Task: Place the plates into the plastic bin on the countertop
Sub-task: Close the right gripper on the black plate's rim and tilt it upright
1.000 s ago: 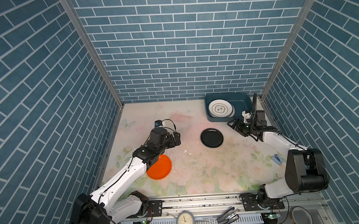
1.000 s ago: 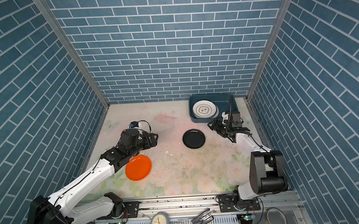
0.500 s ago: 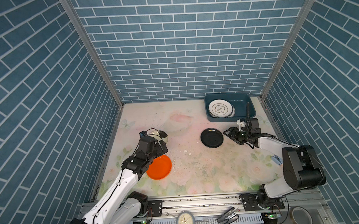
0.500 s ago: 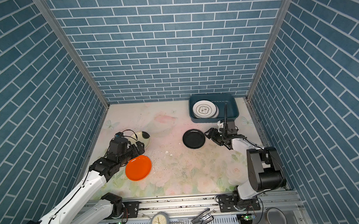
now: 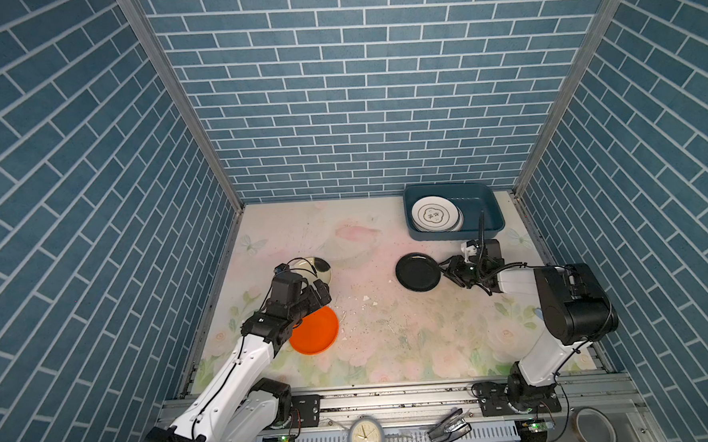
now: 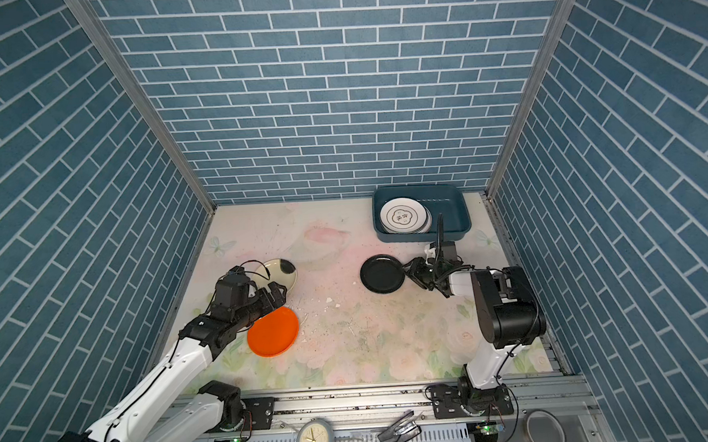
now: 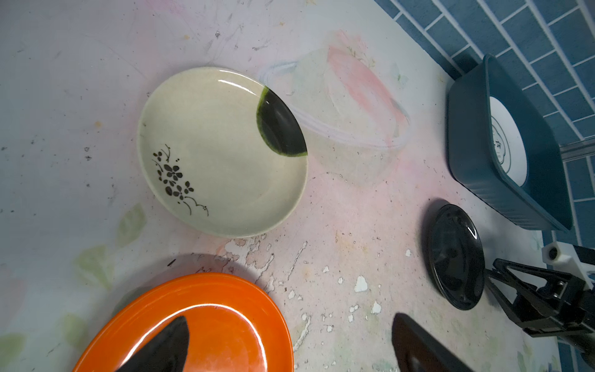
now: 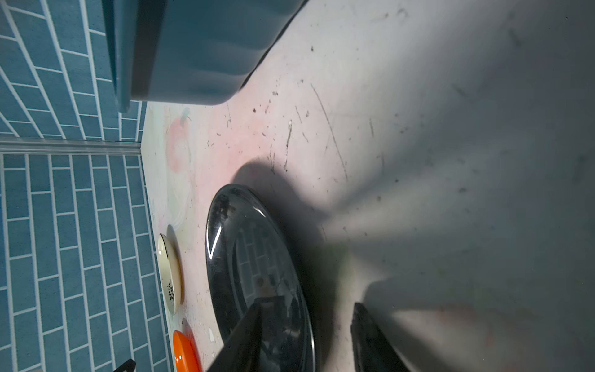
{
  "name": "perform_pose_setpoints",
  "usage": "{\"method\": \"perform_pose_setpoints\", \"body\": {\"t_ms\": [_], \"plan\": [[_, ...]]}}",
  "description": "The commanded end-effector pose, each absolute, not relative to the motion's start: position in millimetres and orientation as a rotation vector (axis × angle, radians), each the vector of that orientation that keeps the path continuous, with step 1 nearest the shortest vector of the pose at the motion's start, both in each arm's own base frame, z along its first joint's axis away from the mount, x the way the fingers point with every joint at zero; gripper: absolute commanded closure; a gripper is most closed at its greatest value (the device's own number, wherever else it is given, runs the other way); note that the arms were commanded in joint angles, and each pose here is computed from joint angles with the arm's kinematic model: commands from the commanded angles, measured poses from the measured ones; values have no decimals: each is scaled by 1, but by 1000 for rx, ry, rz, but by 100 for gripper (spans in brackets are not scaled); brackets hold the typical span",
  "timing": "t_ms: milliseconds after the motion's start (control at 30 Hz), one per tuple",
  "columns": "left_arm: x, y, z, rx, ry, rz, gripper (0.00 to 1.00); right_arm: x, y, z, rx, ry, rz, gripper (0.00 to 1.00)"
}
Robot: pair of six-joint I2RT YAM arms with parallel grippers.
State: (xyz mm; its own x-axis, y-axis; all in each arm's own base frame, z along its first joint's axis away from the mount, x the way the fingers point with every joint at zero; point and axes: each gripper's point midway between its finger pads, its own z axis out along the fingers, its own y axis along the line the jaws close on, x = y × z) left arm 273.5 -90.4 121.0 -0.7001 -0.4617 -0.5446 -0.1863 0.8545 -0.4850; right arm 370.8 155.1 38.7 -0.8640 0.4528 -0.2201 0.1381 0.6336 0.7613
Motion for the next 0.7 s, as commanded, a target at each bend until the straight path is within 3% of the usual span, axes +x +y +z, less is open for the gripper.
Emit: {"method": "perform_pose_setpoints", "body": {"t_ms": [0, 667], "plan": [[283, -95, 130, -458, 2300, -561, 0, 372, 161, 35, 481, 2457, 1129, 60], [306, -112, 127, -438, 2260, -662, 1, 375, 167, 37, 457, 2486, 1120, 100]]}}
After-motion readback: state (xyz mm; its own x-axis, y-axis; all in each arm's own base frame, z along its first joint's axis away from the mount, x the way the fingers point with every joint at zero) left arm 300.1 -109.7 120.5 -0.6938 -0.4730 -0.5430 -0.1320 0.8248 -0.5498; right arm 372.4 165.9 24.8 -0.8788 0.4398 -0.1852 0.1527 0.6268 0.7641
